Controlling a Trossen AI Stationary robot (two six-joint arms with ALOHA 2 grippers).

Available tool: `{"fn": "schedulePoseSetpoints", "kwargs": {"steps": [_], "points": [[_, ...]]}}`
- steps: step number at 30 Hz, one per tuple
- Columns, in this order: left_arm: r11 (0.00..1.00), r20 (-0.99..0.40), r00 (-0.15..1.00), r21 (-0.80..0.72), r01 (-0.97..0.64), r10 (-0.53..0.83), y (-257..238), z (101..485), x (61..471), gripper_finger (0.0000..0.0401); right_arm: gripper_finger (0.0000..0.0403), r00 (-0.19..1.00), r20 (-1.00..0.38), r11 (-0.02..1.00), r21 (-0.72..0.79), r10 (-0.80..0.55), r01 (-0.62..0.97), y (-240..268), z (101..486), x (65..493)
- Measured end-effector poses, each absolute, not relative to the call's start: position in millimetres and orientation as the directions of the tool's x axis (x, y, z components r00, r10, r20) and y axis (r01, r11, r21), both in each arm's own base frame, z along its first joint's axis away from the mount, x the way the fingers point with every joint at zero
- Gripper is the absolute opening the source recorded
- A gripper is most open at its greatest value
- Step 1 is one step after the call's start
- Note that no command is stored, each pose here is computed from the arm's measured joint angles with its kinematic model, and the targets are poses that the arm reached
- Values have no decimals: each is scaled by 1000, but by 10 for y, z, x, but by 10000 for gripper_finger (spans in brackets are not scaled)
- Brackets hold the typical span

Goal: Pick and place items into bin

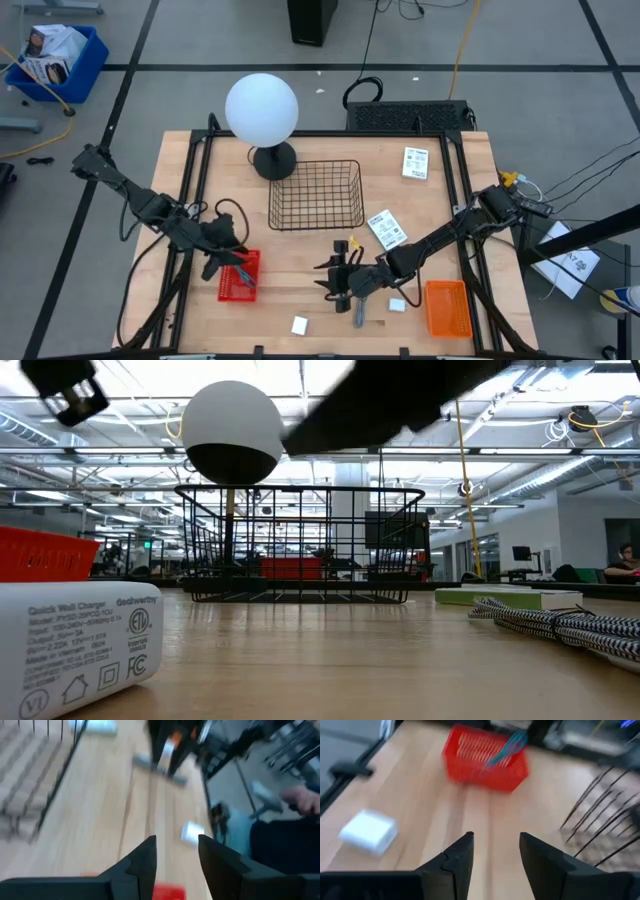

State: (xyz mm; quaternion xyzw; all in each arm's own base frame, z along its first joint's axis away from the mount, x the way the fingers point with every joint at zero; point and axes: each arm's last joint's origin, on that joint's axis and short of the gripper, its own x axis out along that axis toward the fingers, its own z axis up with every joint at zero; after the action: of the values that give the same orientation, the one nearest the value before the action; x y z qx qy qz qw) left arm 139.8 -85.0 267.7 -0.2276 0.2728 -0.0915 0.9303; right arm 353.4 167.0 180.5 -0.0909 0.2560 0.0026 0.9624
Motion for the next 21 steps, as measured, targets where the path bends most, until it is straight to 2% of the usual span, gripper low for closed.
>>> {"fn": "schedulePoseSetpoints", "kwargs": {"steps": [6, 11, 14, 18, 21], "points": [[922, -278, 931, -367, 123, -235, -874, 2850, 1489, 166, 150, 693, -705, 974, -13, 152, -227, 1720, 1627, 3379], [946, -200, 952, -273, 174, -232, -949, 2888, 1610, 180, 150, 582, -793, 934, -51, 177, -354, 1879, 1547, 3182], [954, -165, 961, -239, 181, -223, -1005, 2884, 1702, 184, 150, 566, -801, 944, -6, 193, -330, 1936, 1595, 3105], [961, -139, 964, -195, 196, -225, -1084, 2846, 1821, 184, 150, 568, -758, 939, 176, 320, -295, 1918, 1858, 3065], [967, -141, 964, -156, 201, -223, -1132, 2795, 1899, 184, 150, 573, -750, 932, 162, 330, -324, 1864, 2049, 2979]]}}
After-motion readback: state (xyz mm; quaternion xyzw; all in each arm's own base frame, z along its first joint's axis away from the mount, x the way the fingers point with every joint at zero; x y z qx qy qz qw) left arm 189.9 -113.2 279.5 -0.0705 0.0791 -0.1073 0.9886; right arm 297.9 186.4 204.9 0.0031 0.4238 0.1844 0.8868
